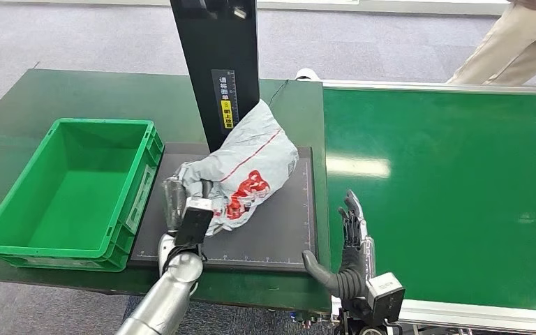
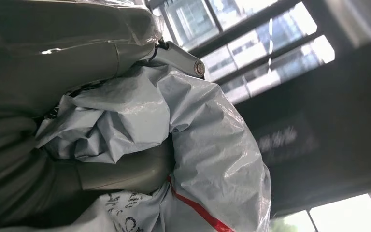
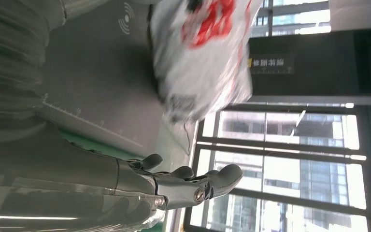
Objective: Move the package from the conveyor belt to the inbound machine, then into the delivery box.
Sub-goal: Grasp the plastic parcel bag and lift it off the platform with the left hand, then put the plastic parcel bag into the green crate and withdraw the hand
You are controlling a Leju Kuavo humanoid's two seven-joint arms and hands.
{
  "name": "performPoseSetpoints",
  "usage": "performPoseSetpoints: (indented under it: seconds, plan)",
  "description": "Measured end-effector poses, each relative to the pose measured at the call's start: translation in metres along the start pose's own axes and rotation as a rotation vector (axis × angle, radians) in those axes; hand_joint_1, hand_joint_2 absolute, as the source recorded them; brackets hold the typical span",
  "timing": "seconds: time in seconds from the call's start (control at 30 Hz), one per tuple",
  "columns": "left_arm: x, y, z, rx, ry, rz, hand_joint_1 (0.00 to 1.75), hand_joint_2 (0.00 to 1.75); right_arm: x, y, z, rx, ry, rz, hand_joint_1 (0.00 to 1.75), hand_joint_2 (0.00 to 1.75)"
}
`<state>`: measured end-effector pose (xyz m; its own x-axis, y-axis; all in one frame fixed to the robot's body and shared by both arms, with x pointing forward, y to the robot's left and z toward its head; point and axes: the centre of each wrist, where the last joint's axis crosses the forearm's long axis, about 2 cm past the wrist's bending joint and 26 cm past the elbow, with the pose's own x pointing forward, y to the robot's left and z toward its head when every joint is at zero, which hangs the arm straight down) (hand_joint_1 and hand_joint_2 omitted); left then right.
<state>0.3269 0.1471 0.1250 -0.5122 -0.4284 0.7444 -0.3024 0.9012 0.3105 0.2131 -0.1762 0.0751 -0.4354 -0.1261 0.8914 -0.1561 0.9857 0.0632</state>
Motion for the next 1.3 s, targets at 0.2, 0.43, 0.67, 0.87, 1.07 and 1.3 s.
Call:
performPoseSetpoints:
  seconds: [0.2, 0.43, 0.67, 0.87, 1.07, 1.3]
  plan:
    - [0.005, 0.073, 0.042, 0.220, -0.009, -0.045, 1.75, 1.75, 0.009, -0.005, 0.010, -0.043, 0.002, 0.022, 0.00, 1.75]
    - [-0.029, 0.142, 0.051, 0.353, 0.063, -0.161, 1.75, 1.75, 0.009, -0.007, 0.009, -0.047, 0.001, 0.015, 0.00, 1.75]
    - [-0.083, 0.177, 0.031, 0.305, 0.204, -0.282, 1.75, 1.75, 0.010, -0.006, 0.003, -0.043, -0.012, 0.003, 0.00, 1.75]
    - [-0.122, 0.184, -0.010, 0.243, 0.326, -0.380, 1.75, 1.75, 0.011, -0.005, -0.006, -0.040, -0.030, -0.006, 0.00, 1.75]
    - [-0.142, 0.204, -0.048, 0.221, 0.430, -0.469, 1.40, 1.75, 0.010, -0.002, -0.013, -0.028, -0.036, -0.022, 0.00, 1.75]
    - [-0.152, 0.228, -0.060, 0.238, 0.475, -0.481, 1.05, 1.75, 0.009, -0.002, -0.019, -0.012, -0.039, -0.033, 0.00, 1.75]
